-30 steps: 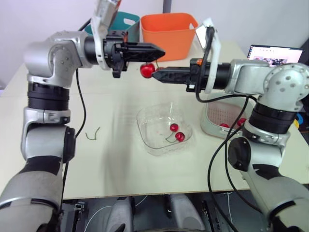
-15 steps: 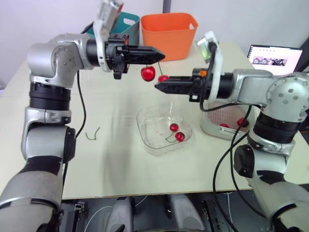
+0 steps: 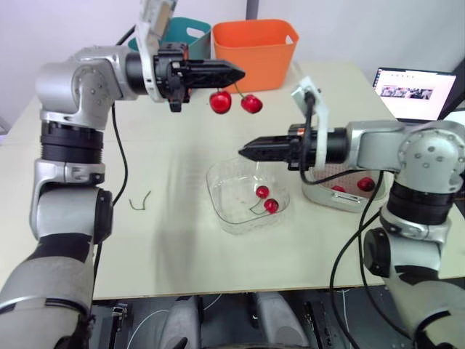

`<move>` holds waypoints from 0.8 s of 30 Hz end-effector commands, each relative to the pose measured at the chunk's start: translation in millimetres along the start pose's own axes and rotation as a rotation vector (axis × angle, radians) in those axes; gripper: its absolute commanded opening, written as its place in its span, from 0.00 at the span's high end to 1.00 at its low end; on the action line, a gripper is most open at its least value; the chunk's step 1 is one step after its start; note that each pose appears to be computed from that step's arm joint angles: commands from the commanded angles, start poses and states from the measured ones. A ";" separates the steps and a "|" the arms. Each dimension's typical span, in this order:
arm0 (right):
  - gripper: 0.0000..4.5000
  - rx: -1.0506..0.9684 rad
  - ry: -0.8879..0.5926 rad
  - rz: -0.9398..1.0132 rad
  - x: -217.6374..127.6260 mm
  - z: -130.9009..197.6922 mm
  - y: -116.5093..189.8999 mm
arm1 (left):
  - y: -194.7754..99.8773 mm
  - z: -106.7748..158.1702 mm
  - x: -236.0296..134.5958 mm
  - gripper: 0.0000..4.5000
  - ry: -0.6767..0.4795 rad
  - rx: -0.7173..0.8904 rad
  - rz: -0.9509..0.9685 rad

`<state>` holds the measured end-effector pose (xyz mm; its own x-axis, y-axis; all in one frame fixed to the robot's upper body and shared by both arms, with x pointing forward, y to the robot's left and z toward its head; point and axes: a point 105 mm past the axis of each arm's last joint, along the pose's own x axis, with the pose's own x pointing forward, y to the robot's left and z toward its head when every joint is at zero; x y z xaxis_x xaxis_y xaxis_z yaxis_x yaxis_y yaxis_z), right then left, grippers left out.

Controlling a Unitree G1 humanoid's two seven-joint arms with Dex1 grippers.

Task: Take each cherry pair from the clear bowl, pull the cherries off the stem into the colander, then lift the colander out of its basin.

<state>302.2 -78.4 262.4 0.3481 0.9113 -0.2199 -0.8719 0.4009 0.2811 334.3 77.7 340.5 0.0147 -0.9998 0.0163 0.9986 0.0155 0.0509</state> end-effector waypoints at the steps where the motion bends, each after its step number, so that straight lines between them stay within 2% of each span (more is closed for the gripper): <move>1: 0.44 -0.091 -0.059 -0.016 -17.0 16.9 2.6 | -5.5 14.7 -2.1 1.00 -0.014 0.061 -0.008; 6: 0.04 -0.156 -0.049 -0.037 -20.8 24.3 -0.1 | -7.4 11.9 -0.9 1.00 -0.004 0.055 -0.020; 7: 0.01 -0.165 -0.051 -0.038 -20.3 27.2 -0.4 | -7.7 11.1 -0.1 1.00 -0.002 0.053 -0.023; 24: 0.01 -0.230 -0.062 0.035 5.0 47.4 12.2 | -11.7 -1.5 7.6 1.00 0.019 0.029 -0.050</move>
<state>314.0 -69.6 294.7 0.3469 0.9178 -0.1930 -0.9216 0.3718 0.1114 329.6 72.6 329.6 -0.0147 -0.9999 -0.0077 0.9992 -0.0150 0.0361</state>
